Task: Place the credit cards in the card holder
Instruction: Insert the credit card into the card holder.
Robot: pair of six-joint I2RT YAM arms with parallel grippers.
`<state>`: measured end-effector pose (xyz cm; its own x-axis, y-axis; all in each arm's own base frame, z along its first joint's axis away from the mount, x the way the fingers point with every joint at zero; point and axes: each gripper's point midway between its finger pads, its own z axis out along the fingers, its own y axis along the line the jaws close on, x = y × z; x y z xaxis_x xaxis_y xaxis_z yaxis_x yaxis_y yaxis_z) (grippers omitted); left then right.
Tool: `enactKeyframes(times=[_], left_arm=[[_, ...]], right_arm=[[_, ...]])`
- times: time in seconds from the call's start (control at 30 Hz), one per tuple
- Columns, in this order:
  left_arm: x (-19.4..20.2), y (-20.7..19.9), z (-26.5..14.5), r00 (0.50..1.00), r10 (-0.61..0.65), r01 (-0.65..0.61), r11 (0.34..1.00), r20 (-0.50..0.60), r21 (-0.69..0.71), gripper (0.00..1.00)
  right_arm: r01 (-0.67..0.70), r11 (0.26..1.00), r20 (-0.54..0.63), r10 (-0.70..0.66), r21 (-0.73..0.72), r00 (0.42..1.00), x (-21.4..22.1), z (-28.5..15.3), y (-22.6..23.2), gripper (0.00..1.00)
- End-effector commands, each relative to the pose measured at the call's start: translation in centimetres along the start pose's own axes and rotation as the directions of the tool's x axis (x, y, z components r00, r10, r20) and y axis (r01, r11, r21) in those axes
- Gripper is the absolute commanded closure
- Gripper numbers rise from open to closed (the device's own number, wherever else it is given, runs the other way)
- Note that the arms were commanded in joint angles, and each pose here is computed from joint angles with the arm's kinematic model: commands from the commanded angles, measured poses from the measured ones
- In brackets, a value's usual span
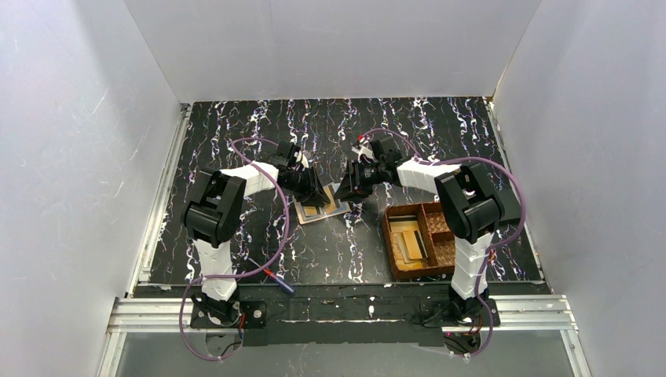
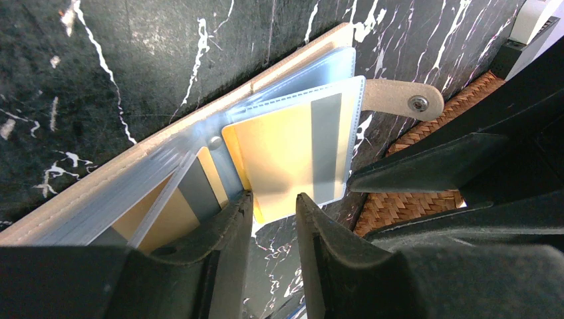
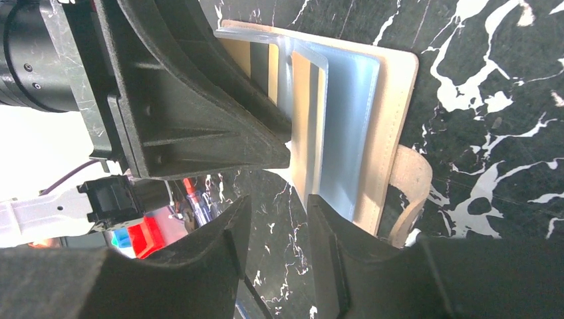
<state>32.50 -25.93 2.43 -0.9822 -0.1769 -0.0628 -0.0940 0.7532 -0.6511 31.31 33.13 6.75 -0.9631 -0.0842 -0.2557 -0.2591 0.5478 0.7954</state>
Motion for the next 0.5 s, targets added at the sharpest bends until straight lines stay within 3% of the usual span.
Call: enactKeyframes(times=[0.0, 0.47], left_arm=[[1.87, 2.87, 0.78, 0.999, -0.013, 0.009, 0.995, -0.040, -0.096, 0.71], [1.97, 2.96, 0.85, 0.999, -0.011, 0.007, 0.995, -0.045, -0.096, 0.73]], right_arm=[[0.034, 0.999, 0.003, -0.034, -0.008, 0.999, -0.08, 0.21, 0.34, 0.52], [0.092, 0.990, 0.000, -0.093, 0.106, 0.996, 0.68, -0.42, -0.52, 0.49]])
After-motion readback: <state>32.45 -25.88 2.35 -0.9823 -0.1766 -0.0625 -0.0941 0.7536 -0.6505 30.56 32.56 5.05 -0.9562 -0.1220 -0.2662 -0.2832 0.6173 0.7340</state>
